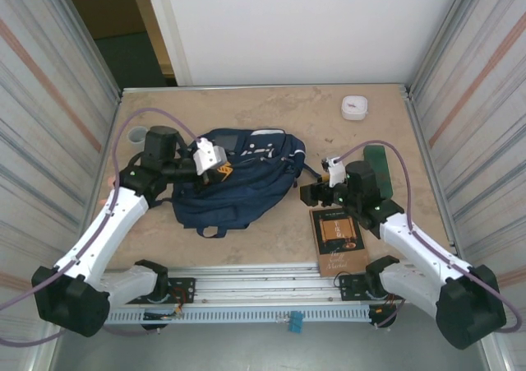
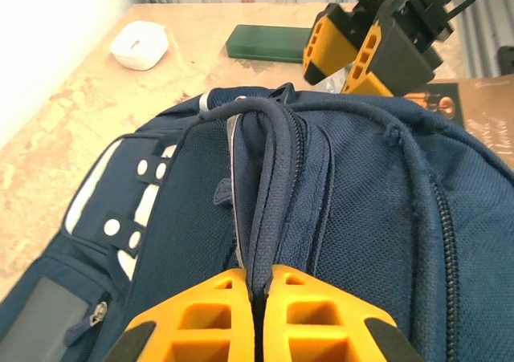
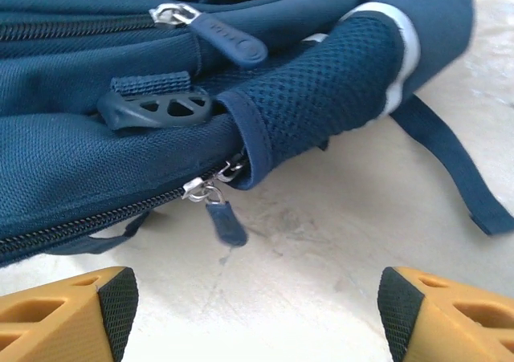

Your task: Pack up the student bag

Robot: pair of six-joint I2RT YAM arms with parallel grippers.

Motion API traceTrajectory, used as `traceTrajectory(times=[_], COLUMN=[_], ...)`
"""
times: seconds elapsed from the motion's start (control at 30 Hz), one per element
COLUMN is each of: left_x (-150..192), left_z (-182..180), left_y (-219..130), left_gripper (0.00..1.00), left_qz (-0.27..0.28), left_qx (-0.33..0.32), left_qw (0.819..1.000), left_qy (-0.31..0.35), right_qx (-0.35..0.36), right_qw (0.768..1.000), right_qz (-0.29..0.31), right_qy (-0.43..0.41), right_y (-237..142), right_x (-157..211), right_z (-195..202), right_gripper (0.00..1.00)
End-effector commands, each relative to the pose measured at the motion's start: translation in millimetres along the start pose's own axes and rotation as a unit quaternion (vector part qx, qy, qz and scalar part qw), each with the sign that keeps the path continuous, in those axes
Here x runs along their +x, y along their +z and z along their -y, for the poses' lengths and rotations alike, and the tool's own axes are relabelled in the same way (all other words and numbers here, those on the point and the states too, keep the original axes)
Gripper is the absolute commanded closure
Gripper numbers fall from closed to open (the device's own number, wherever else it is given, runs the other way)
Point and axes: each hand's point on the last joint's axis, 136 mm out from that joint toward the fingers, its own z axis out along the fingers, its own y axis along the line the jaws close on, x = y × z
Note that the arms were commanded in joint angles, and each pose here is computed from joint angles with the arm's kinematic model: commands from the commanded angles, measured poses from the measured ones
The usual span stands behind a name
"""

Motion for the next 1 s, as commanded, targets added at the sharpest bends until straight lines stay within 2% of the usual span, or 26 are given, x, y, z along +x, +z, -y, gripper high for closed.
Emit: traceTrajectory(times=[0.0,0.3,0.5,0.73,0.8,0.97], left_x=[-48.6,-50.9,-45.8,-28.5,-22.3,-11.4], left_z=[5.1,2.0,-0.1,-18.3,-24.7,-41.3], left_y=[-21.7,-23.5,-19.3,-15.1,-14.0,-13.0], left_gripper=[1.00,1.00,1.00,1.00,1.00,1.00], left_qz=[0.081,0.092,0.088,0.055,0.044,0.012], left_qx=[0.034,0.050,0.053,-0.009,-0.029,-0.089], left_qw=[0.995,0.994,0.994,0.998,0.999,0.996], left_qy=[0.044,0.041,0.035,0.020,0.010,-0.019], right_qx=[-0.044,-0.040,-0.080,-0.095,-0.097,-0.100], right_qw=[0.996,0.989,0.985,0.981,0.981,0.980], right_qz=[0.010,0.011,0.015,0.002,-0.003,-0.015], right_qy=[-0.079,-0.139,-0.154,-0.169,-0.170,-0.173], right_y=[8.9,38.1,51.0,39.1,33.6,18.0], right_x=[0.8,8.4,-4.8,-0.6,1.2,4.4], right_z=[-16.2,-12.1,-25.8,-34.2,-36.3,-41.7], right_gripper=[0.22,0.27,0.48,0.85,0.99,1.00])
